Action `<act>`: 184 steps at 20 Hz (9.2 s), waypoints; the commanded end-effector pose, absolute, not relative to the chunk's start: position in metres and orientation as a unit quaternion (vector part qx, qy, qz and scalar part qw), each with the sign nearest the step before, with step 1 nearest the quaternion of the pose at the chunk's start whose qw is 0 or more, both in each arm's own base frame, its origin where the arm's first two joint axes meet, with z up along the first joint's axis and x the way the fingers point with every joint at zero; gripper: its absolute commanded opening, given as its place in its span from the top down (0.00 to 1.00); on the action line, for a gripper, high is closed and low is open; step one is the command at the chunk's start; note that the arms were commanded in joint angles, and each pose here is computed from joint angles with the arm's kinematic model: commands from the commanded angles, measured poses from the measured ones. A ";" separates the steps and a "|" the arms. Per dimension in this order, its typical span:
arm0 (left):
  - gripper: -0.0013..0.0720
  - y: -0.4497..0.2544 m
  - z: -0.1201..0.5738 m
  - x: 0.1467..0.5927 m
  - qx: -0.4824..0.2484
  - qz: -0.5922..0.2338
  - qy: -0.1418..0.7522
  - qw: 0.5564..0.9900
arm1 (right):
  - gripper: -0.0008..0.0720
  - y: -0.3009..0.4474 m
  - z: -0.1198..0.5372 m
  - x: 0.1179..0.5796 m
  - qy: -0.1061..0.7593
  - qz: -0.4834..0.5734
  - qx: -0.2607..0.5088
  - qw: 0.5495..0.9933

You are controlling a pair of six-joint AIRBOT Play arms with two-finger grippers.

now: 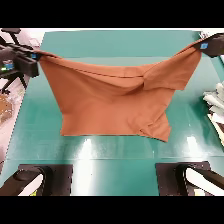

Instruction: Fold the shirts.

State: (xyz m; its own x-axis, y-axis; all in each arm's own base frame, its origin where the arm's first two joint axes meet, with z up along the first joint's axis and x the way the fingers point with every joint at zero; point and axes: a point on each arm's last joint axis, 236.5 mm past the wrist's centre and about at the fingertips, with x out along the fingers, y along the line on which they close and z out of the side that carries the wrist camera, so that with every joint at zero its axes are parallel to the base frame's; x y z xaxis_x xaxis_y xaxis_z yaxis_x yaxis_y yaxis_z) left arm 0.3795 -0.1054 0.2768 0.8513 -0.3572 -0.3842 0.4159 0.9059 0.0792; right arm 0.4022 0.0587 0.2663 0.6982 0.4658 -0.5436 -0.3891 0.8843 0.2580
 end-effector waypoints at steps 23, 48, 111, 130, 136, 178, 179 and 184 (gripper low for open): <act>0.95 -0.067 0.512 0.178 0.089 -0.144 -0.125 0.977 | 0.97 0.036 0.508 0.179 -0.101 0.025 0.130 0.986; 0.95 -0.085 0.272 0.354 0.063 -0.157 0.128 0.977 | 0.97 -0.009 0.230 0.383 0.256 0.056 0.237 0.935; 0.24 -0.087 -0.009 0.430 0.078 -0.174 0.464 0.865 | 0.30 -0.060 0.016 0.422 0.415 -0.012 0.237 0.878; 0.14 -0.070 -0.082 0.253 -0.233 -0.161 0.632 0.721 | 0.30 -0.056 -0.012 0.245 0.542 -0.032 0.285 0.790; 0.14 -0.067 -0.084 0.273 -0.256 -0.137 0.598 0.747 | 0.31 -0.054 -0.008 0.242 0.530 -0.037 0.278 0.800; 0.95 -0.082 -0.079 0.278 -0.274 -0.174 0.582 0.746 | 0.05 -0.020 -0.091 0.222 0.667 0.014 0.368 0.648; 0.95 -0.082 -0.079 0.278 -0.274 -0.174 0.582 0.746 | 0.05 -0.017 -0.096 0.224 0.671 0.017 0.365 0.645; 0.95 -0.083 -0.079 0.277 -0.274 -0.176 0.583 0.744 | 0.19 -0.004 -0.105 0.236 0.674 0.030 0.331 0.660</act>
